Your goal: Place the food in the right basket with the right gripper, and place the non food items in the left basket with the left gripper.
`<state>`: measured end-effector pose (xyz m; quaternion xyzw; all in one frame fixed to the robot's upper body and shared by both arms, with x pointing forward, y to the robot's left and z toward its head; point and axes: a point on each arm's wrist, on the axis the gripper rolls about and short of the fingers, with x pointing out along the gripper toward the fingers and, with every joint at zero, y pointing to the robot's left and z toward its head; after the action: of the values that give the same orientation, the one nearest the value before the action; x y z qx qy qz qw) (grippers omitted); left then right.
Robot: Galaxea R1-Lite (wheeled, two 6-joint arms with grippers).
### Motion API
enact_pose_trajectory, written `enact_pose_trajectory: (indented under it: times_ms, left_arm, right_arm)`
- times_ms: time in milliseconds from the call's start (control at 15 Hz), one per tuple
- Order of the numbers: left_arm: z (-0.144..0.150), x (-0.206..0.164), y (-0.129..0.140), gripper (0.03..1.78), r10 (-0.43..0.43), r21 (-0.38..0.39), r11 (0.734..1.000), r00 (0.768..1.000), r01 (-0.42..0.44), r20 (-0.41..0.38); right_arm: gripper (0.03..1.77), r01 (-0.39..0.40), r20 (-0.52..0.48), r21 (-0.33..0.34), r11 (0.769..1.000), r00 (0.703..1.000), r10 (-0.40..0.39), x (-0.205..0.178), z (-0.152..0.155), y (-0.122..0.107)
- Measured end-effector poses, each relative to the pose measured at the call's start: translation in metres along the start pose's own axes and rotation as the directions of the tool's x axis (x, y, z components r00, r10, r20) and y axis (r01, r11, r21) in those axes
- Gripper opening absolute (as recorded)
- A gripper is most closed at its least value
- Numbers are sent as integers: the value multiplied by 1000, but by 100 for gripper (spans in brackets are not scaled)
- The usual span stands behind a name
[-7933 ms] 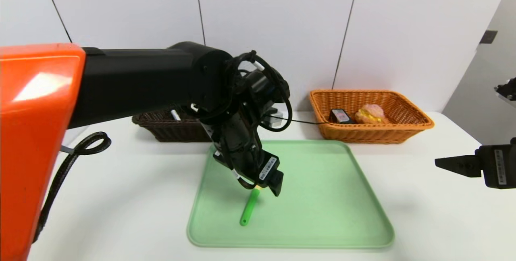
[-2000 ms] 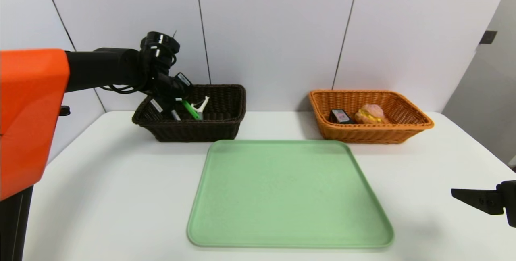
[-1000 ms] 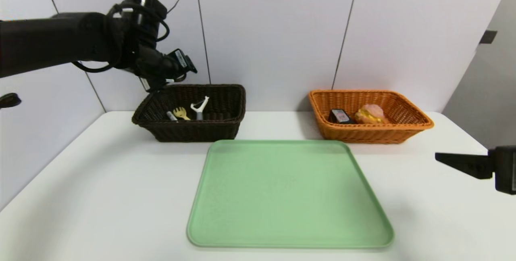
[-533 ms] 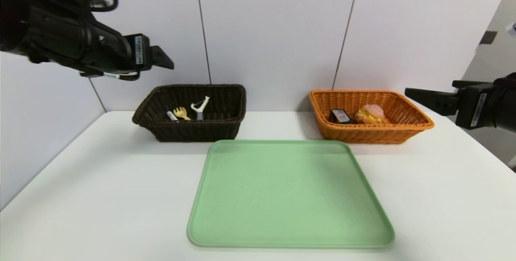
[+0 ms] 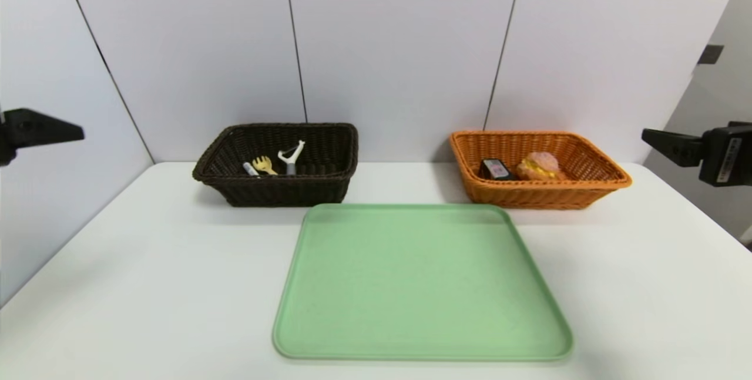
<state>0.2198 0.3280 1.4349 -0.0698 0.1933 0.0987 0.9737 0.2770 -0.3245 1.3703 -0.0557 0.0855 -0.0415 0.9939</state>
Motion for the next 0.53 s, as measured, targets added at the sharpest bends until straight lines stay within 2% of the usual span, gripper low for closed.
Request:
enact_pose_trajectory:
  times_ms: [200, 533]
  left_arm:
    - [-47, -35, 23, 167, 45, -18, 999, 999, -45, 9]
    - [-124, -78, 47, 169, 49, -35, 998, 997, -47, 67]
  right_arm:
    - [171, 77, 36, 20, 997, 996, -78, -18, -9, -11]
    - [171, 106, 87, 37, 994, 990, -109, -81, -53, -17]
